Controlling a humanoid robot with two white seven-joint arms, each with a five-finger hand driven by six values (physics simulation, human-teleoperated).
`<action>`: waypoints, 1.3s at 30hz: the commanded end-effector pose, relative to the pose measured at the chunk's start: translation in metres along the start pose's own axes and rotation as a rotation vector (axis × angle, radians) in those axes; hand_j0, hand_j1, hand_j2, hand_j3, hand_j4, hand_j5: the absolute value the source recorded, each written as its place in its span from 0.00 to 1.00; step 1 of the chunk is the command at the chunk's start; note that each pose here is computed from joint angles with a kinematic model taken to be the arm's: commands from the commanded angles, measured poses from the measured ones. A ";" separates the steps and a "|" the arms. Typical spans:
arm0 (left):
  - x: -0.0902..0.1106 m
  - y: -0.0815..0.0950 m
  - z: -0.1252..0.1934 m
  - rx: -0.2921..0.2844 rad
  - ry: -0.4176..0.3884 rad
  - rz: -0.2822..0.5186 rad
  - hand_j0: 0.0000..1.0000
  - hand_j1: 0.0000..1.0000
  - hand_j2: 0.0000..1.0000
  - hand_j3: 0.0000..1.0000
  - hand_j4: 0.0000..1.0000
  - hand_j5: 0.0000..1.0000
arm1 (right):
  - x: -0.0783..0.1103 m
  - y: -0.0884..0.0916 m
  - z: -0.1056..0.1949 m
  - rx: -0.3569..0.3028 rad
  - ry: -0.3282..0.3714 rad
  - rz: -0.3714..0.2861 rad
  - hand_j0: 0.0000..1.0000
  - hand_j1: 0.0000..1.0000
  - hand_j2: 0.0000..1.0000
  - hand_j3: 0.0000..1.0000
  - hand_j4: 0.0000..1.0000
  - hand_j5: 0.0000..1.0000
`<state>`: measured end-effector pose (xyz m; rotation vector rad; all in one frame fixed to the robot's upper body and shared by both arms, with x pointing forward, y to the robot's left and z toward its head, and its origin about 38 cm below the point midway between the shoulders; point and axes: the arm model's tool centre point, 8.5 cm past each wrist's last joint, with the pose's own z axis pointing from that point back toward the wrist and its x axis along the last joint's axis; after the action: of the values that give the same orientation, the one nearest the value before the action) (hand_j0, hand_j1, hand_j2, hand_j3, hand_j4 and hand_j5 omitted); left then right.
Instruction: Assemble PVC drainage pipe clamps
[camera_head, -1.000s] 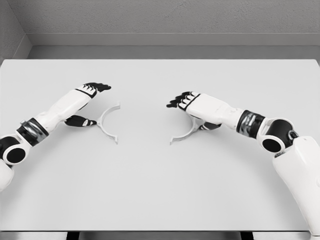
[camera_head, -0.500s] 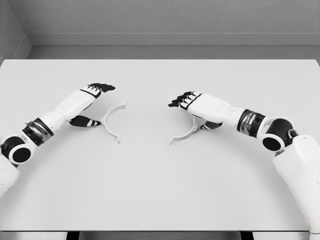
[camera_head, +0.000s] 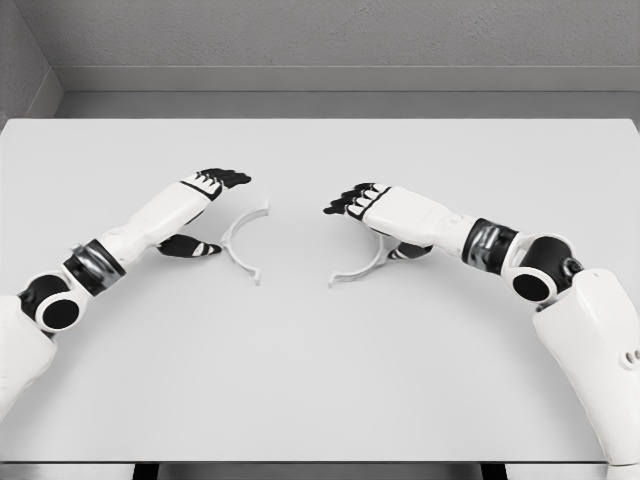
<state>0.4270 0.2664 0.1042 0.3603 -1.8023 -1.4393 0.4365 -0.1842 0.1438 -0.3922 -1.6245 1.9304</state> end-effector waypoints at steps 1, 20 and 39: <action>0.006 0.000 -0.005 0.008 -0.020 0.004 1.00 1.00 1.00 1.00 1.00 1.00 | 0.006 0.004 -0.007 0.005 -0.018 -0.012 1.00 1.00 1.00 1.00 1.00 1.00; 0.002 0.011 0.003 0.008 -0.013 -0.018 1.00 1.00 1.00 1.00 1.00 1.00 | 0.002 -0.009 -0.020 -0.002 -0.020 -0.004 1.00 1.00 1.00 1.00 1.00 1.00; -0.005 0.019 0.000 0.016 -0.001 -0.027 1.00 1.00 1.00 1.00 1.00 1.00 | -0.002 -0.019 -0.024 -0.022 -0.014 -0.010 1.00 1.00 1.00 1.00 1.00 1.00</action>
<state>0.4354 0.2742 0.1200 0.3964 -1.8150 -1.4541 0.4541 -0.1613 0.1505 -0.3679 -1.6441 1.9227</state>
